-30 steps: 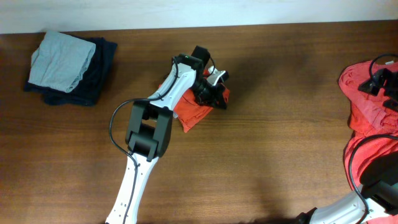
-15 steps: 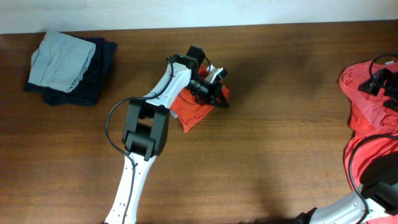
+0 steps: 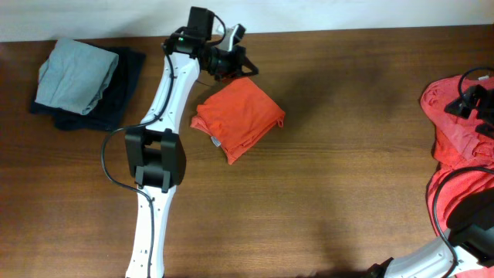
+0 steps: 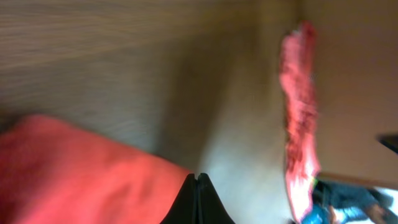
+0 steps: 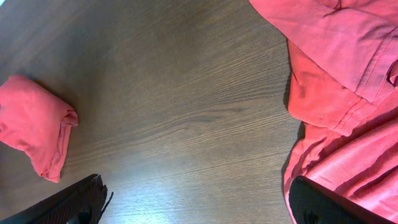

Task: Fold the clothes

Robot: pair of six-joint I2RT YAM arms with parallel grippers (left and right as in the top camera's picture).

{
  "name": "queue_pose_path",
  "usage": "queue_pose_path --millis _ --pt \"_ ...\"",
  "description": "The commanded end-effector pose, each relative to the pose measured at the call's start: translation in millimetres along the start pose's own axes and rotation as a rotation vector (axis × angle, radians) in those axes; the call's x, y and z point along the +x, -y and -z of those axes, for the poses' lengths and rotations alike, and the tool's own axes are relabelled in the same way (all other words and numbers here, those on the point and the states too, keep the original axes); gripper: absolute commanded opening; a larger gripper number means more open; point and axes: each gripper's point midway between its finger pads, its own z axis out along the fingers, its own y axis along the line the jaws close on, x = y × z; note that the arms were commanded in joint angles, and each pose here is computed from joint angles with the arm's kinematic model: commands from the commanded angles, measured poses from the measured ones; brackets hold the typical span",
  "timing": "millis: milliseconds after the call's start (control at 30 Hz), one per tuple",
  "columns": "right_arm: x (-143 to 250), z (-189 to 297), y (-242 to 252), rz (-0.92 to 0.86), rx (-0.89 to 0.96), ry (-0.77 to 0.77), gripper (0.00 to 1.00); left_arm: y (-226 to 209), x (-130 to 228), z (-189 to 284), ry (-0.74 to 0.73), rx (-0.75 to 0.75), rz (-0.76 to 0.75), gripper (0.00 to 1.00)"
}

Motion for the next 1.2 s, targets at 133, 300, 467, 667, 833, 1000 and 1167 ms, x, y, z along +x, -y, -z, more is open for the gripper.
queue_pose_path --millis 133,300,467,667,833,1000,1167 --pt "-1.0 4.5 -2.0 0.008 0.002 0.013 0.99 -34.6 2.7 -19.5 0.023 -0.142 0.029 0.01" --pt "-1.0 4.5 -2.0 0.008 0.002 0.013 0.99 -60.2 14.2 -38.7 0.004 -0.15 0.085 0.01" --pt "-1.0 4.5 -2.0 0.008 0.002 0.013 0.99 -90.3 23.5 -51.5 -0.007 -0.173 0.113 0.01" --pt "-1.0 4.5 -2.0 0.008 0.002 0.013 0.99 -88.0 21.4 -53.9 -0.006 -0.137 0.109 0.0" --pt "-1.0 4.5 -2.0 0.008 0.002 0.013 0.99 -29.0 -15.0 -23.3 0.055 0.065 0.018 0.01" --pt "-1.0 4.5 -2.0 0.008 0.002 0.013 0.99 -4.0 -46.6 35.4 0.136 0.101 0.044 0.01" --pt "-1.0 4.5 -2.0 0.008 0.002 0.013 0.98 -38.0 -31.2 71.9 0.094 0.038 0.234 0.01"
